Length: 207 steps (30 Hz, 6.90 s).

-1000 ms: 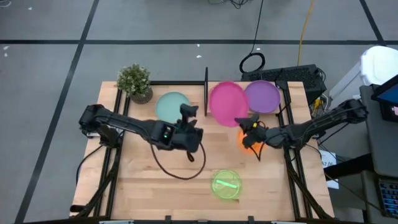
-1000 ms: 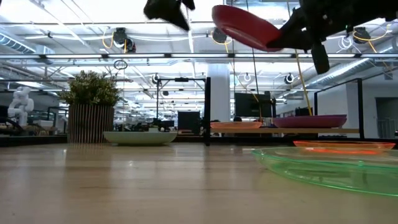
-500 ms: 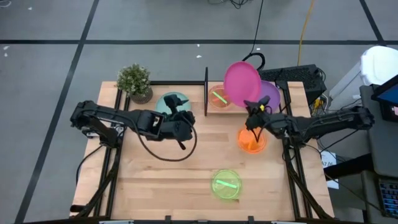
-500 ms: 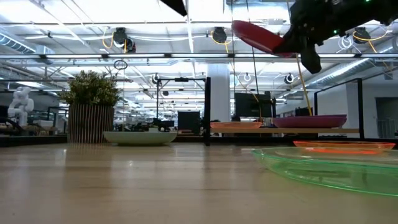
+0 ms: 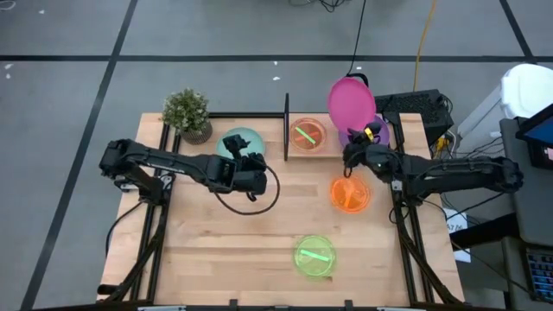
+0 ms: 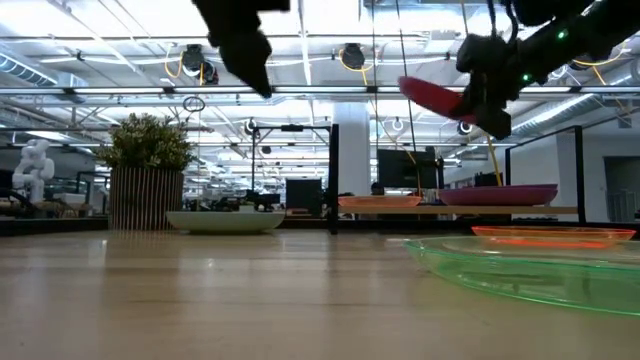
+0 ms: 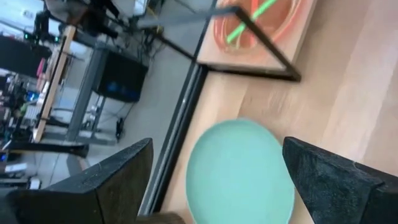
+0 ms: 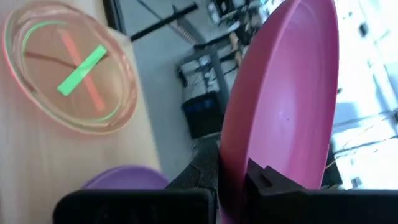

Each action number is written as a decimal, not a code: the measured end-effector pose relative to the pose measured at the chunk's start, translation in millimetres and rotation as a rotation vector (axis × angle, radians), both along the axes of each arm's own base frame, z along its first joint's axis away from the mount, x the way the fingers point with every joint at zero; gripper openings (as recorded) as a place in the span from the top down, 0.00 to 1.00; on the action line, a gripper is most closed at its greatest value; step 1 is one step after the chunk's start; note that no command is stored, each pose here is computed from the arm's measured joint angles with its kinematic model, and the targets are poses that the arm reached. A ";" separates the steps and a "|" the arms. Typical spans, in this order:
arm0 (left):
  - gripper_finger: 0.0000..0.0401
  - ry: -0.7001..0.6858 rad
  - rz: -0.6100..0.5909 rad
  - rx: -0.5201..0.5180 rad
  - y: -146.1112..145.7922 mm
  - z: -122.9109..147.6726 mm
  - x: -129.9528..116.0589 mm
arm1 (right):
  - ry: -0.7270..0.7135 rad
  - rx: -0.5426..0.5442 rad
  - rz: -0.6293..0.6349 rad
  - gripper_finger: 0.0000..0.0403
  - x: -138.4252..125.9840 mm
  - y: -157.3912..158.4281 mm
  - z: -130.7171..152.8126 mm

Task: Place and stack plates onto a shelf
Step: Stack the big pink plate on top of the big violet plate, then stack the small green plate on top of the small green plate

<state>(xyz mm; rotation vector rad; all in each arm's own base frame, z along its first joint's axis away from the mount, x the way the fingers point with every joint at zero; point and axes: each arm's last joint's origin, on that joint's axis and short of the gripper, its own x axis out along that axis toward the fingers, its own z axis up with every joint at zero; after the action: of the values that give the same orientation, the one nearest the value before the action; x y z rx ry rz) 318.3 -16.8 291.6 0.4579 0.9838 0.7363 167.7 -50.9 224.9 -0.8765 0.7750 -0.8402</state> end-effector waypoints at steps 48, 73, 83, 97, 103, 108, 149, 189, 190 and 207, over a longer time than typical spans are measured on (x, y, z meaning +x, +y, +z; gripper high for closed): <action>0.10 0.001 0.061 -0.049 8.9 -34.8 -5.1 | 0.215 0.379 -0.240 0.92 -15.3 -12.7 -60.4; 0.10 -0.034 0.060 -0.155 15.6 -35.9 -1.4 | 0.114 0.422 -0.150 0.67 -8.6 -9.2 -39.4; 0.10 -0.036 0.046 -0.188 14.2 -36.3 -0.7 | 0.067 0.447 -0.053 0.63 -10.5 0.7 -25.8; 0.10 -0.007 0.043 -0.222 13.7 -47.0 -4.3 | -0.106 0.396 0.131 0.63 -6.7 20.5 -3.2; 0.10 -0.002 0.043 -0.239 13.4 -50.0 -5.3 | -0.125 0.403 0.216 0.63 -3.2 28.2 0.0; 0.10 -0.018 0.013 -0.303 10.2 -50.3 -3.0 | -0.119 0.463 0.315 0.63 -1.1 34.0 -0.2; 0.10 -0.148 -0.767 -0.244 -129.8 -57.4 24.0 | -0.317 0.857 0.359 0.63 1.5 44.1 -2.1; 0.55 0.142 -1.445 0.101 -169.6 -181.3 68.2 | -0.360 0.936 0.474 0.63 4.0 66.4 2.4; 0.56 0.145 -1.452 0.110 -168.5 -182.5 69.4 | -0.358 0.935 0.475 0.63 4.0 66.4 2.4; 0.77 0.142 -1.547 0.133 -145.8 -185.6 81.9 | -0.356 0.932 0.476 0.63 4.0 66.4 2.2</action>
<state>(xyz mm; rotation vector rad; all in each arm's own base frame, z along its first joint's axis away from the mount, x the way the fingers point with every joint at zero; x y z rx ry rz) 400.2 -162.6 106.0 1.1753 0.4503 -0.6435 171.7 15.4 227.1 -0.0491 0.5155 -0.1384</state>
